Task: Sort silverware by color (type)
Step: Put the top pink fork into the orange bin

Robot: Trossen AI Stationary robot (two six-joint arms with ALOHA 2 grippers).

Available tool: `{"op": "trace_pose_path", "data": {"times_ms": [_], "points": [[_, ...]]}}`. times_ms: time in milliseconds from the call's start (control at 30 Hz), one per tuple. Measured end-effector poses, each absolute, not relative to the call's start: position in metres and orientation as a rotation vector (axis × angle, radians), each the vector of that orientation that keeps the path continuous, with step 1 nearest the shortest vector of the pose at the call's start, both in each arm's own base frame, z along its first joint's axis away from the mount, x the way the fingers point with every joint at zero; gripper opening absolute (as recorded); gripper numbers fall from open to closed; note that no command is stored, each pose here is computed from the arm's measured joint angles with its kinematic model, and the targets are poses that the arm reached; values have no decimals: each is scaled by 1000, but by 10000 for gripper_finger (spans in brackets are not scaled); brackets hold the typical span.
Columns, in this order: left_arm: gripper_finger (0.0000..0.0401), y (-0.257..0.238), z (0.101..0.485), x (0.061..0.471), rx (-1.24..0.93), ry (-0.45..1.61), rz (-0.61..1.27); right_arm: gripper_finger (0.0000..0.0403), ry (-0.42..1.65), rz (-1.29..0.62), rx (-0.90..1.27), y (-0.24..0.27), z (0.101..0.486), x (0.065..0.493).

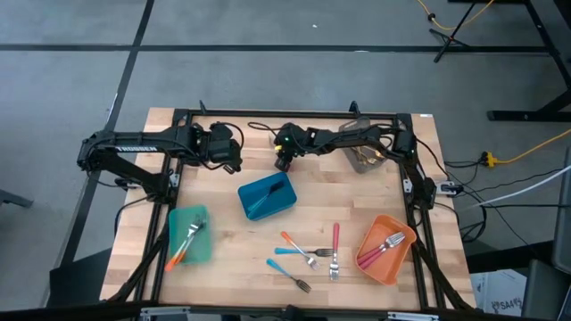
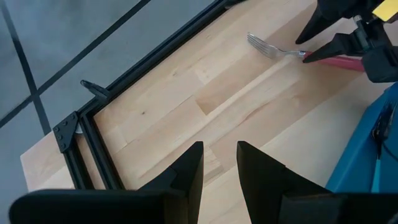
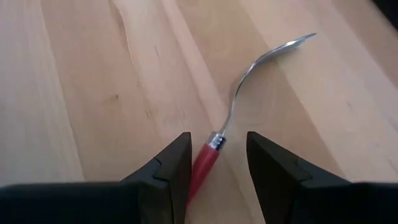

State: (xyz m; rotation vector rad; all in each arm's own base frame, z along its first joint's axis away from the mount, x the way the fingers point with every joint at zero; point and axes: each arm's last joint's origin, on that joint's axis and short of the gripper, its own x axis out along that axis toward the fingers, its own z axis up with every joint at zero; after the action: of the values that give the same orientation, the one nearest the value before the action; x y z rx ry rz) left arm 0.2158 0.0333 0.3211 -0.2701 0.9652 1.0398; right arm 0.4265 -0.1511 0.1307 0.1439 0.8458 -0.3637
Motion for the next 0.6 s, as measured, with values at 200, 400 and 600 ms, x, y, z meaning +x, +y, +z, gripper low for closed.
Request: {"op": "trace_pose_path", "data": {"times_ms": [200, 400, 600], "points": [[91, 33, 321, 216, -272, 961, 1040, 144, 847, -360, 146, -151, 131, 426], [91, 33, 322, 217, -278, 947, 1037, 144, 848, -359, 146, -151, 131, 426], [91, 33, 322, 218, -280, 943, 1036, 110, 855, -376, 114, -152, 130, 426]]}}
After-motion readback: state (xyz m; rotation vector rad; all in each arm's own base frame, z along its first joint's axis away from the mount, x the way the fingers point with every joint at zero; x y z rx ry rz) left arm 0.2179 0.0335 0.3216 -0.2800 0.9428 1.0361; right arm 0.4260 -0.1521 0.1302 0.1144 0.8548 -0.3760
